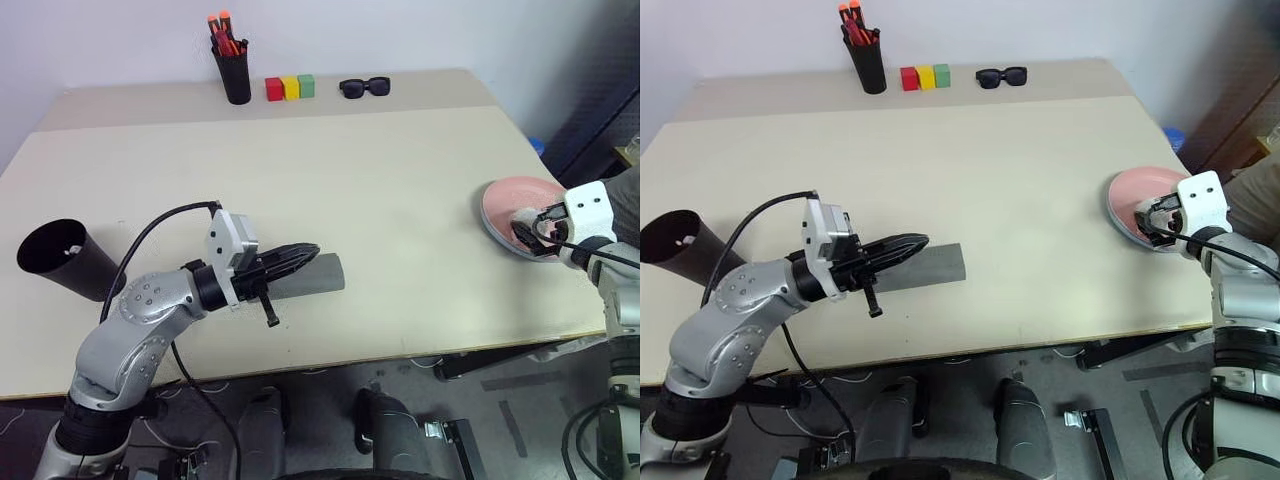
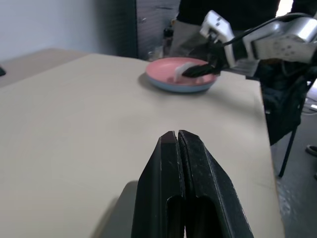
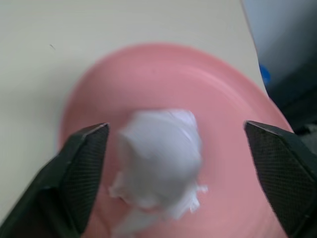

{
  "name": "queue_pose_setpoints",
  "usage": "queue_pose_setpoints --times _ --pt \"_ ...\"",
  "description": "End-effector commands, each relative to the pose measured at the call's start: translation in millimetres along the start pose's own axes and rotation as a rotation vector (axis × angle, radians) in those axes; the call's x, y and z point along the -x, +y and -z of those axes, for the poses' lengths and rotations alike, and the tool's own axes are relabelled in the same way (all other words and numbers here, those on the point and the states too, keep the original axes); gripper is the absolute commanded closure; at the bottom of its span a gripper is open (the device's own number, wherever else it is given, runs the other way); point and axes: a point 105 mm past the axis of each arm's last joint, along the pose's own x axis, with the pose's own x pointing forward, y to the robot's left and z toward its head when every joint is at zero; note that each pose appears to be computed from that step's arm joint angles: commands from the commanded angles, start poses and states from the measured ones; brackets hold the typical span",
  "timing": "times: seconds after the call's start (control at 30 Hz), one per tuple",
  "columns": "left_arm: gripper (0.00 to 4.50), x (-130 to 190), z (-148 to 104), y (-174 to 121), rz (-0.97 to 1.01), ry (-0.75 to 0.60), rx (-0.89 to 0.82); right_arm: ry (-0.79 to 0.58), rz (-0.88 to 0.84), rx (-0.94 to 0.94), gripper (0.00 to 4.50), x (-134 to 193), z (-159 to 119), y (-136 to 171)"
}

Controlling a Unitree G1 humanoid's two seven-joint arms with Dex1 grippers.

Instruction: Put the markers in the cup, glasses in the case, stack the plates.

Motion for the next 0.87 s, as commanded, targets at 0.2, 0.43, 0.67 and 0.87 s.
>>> queue_pose_setpoints --times 0.2,0.43,0.67,0.87 --pt "4.50 74.5 3.4 58.9 -0.508 0.051 -0.115 -0.283 -0.425 -0.011 0.02 30.8 -65.2 62.7" --pt "4.50 96.6 23.2 51.8 -0.609 0.116 -0.102 -0.271 -0.576 -0.048 0.02 26.4 -65.9 94.6" --pt "4.50 98.2 34.3 48.9 -0.646 0.130 -0.076 -0.256 -0.646 -0.011 0.02 17.6 -62.8 105.4" --pt "4.50 99.5 37.3 49.5 -0.658 0.127 -0.060 -0.256 -0.665 -0.004 0.02 12.8 -65.7 110.7"
